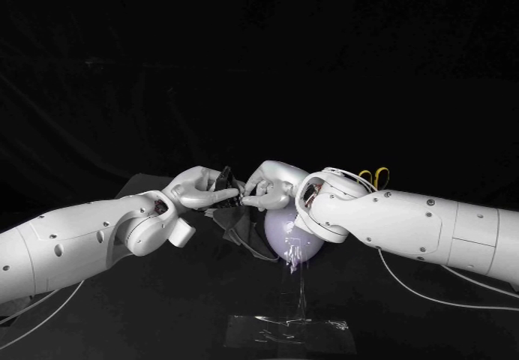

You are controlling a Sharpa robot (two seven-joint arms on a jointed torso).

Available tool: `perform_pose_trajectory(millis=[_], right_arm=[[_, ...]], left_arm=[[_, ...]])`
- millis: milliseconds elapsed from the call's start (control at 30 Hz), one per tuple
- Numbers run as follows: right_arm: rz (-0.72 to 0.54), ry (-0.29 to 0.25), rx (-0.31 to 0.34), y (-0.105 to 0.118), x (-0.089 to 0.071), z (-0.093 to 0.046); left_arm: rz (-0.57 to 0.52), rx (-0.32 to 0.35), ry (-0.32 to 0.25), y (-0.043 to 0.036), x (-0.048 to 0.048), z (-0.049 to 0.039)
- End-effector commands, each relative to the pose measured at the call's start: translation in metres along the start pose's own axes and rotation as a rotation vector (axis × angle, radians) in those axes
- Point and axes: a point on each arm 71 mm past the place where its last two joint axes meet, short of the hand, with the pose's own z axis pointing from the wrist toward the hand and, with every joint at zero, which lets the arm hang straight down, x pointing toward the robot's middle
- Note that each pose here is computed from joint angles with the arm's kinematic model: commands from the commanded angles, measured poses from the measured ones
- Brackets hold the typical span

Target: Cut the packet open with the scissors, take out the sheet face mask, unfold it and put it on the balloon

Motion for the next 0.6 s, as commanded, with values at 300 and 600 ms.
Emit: perform_pose_trajectory(millis=[300, 600], right_arm=[[0.167, -0.003, 0.046, -0.0025, 0.0061, 0.0021], [0.404, 0.031, 0.085, -0.0039, 0.0102, 0.0013]], left_arm=[[-0.032, 0.036, -0.004, -0.0065, 0.0038, 0.0037], [-0.050, 0.036, -0.022, -0.0065, 0.0025, 0.0040]])
